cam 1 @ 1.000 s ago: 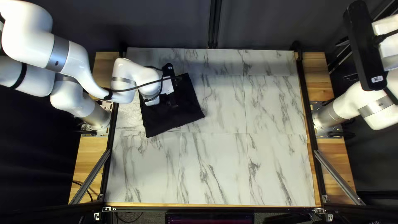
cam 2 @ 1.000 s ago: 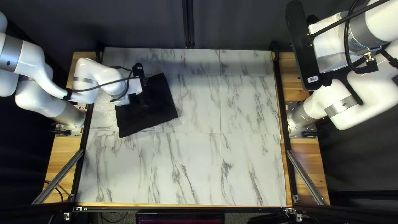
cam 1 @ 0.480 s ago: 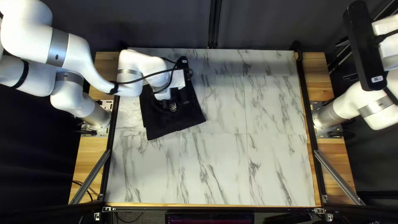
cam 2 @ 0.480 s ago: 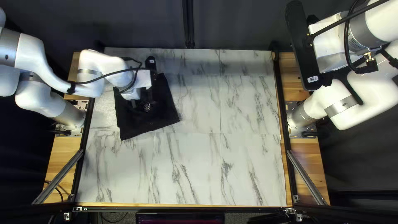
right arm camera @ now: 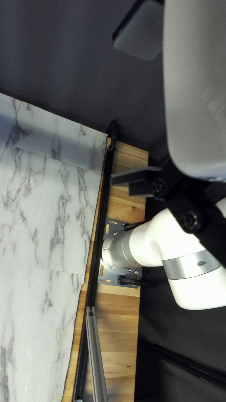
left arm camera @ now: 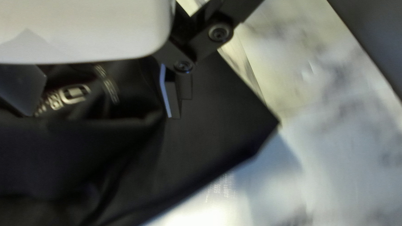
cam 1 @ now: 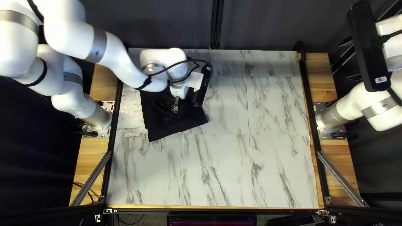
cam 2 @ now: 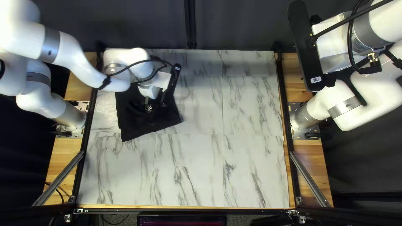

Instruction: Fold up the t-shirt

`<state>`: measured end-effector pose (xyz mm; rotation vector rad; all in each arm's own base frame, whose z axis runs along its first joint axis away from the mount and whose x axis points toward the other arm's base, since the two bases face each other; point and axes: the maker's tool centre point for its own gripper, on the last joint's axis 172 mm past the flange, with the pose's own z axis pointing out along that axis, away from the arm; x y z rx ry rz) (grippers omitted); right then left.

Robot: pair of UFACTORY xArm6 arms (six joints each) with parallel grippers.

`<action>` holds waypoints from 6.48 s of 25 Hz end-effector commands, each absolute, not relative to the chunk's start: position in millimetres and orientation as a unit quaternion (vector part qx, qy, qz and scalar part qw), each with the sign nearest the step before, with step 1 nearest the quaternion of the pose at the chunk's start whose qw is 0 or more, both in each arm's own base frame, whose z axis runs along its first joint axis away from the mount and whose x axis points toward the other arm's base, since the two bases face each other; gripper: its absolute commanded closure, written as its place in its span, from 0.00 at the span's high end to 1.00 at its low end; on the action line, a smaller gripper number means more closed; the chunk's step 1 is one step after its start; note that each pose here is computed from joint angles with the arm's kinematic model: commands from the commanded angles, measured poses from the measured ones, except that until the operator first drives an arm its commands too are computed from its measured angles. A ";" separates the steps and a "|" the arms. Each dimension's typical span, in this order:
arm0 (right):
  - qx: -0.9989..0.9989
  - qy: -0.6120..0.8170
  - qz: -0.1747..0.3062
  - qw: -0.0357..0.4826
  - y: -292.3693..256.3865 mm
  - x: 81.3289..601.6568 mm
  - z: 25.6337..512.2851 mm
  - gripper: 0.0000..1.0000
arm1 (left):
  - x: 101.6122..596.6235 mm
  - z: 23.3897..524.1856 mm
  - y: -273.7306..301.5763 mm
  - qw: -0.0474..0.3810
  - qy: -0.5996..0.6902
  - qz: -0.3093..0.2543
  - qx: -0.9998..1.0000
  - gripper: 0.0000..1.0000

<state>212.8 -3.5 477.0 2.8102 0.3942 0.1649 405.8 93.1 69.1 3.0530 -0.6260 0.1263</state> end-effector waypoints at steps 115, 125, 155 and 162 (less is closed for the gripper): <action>0.978 0.137 0.057 0.149 -3.5 212.8 477.0 1.00 | 301.5 96.6 65.3 -0.027 -0.112 -0.004 0.993 1.00; 0.978 0.137 0.057 0.149 -3.5 212.8 477.0 1.00 | 274.6 68.3 74.6 0.011 -0.110 -0.034 0.993 0.00; 0.978 0.137 0.057 0.149 -3.5 212.8 477.0 1.00 | 255.6 123.7 93.5 -0.030 -0.086 -0.171 0.981 0.00; 0.978 0.137 0.057 0.149 -3.5 212.8 477.0 1.00 | 250.9 111.3 90.8 -0.006 -0.099 -0.183 0.978 1.00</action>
